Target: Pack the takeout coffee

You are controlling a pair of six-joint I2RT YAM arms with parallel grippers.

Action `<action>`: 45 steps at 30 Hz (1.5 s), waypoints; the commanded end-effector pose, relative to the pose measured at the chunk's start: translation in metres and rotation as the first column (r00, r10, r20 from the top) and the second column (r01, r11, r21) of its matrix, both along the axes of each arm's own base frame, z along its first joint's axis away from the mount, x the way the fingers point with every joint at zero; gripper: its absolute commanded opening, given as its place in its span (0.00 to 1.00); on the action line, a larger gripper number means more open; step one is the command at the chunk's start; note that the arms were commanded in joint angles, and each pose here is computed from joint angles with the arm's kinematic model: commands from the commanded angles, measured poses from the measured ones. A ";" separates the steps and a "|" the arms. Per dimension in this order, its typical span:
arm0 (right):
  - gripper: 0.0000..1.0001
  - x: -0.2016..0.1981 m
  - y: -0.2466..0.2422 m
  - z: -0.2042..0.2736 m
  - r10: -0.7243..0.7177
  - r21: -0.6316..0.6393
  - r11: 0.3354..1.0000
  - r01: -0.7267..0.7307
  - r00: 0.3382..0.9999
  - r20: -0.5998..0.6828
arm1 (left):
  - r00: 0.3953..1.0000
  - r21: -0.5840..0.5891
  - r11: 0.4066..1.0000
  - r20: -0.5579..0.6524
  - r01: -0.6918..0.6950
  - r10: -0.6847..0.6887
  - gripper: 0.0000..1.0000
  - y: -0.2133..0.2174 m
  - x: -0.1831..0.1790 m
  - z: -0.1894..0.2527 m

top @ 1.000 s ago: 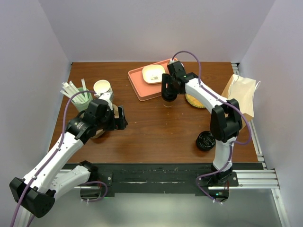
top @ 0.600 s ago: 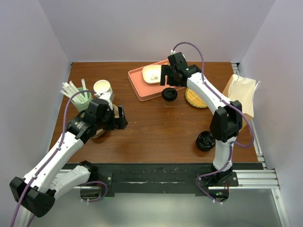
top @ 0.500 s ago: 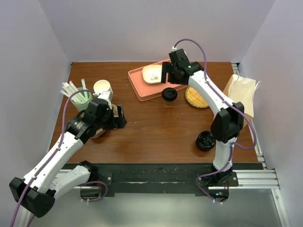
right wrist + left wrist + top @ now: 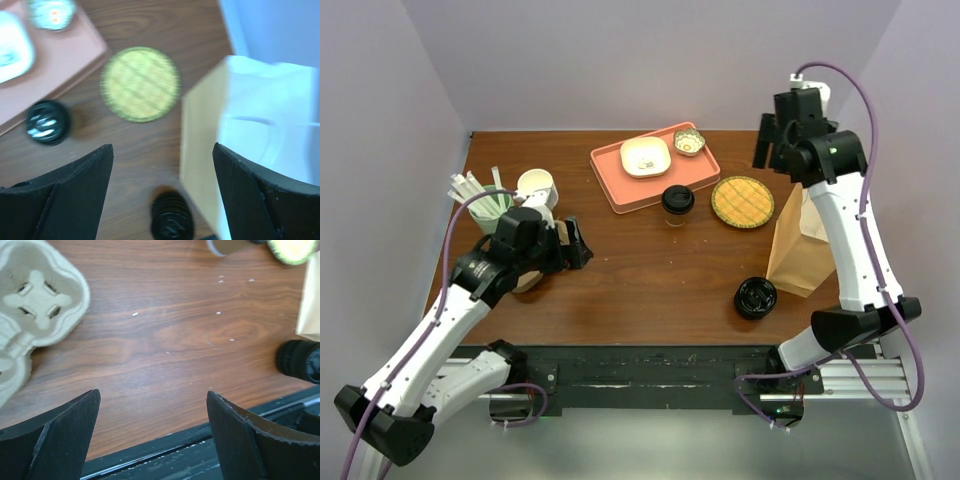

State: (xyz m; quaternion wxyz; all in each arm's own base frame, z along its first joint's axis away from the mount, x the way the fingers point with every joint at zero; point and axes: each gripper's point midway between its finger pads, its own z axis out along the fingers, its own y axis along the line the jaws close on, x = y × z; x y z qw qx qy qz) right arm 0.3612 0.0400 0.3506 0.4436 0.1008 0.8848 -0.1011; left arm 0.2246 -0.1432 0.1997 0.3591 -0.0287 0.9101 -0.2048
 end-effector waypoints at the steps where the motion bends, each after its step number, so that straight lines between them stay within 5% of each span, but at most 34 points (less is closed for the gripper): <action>1: 0.85 -0.008 -0.053 -0.023 -0.103 -0.135 0.987 0.086 0.987 -0.120 | 0.995 -0.107 0.994 0.103 0.025 -0.014 0.92 -0.007 -0.005 0.033; 8: 0.84 -0.012 -0.077 -0.037 -0.129 -0.117 0.987 0.112 0.980 -0.153 | 0.995 -0.103 0.994 0.100 0.027 -0.016 0.91 -0.004 -0.009 0.035; 15: 0.83 -0.001 -0.042 -0.007 0.035 0.056 0.998 -0.032 0.998 -0.054 | 0.994 -0.086 0.995 0.101 0.040 -0.032 0.91 -0.005 -0.009 0.034; 21: 0.84 -0.017 -0.071 0.039 -0.120 -0.012 0.993 0.120 0.992 0.050 | 0.995 -0.100 0.993 0.093 0.055 -0.046 0.90 -0.010 -0.006 0.034; 33: 0.86 -0.027 -0.080 -0.030 -0.152 -0.042 0.988 0.149 0.985 -0.083 | 0.993 -0.081 0.995 0.103 0.063 -0.054 0.90 -0.009 -0.004 0.036; 39: 0.77 -0.021 -0.080 -0.060 -0.128 -0.026 0.992 0.125 0.981 -0.148 | 0.993 -0.078 0.995 0.105 0.065 -0.057 0.90 -0.011 0.000 0.037; 45: 0.56 -0.009 -0.082 -0.073 -0.063 0.028 0.997 0.068 0.988 -0.142 | 0.992 -0.064 0.997 0.116 0.048 -0.041 0.90 -0.007 0.001 0.042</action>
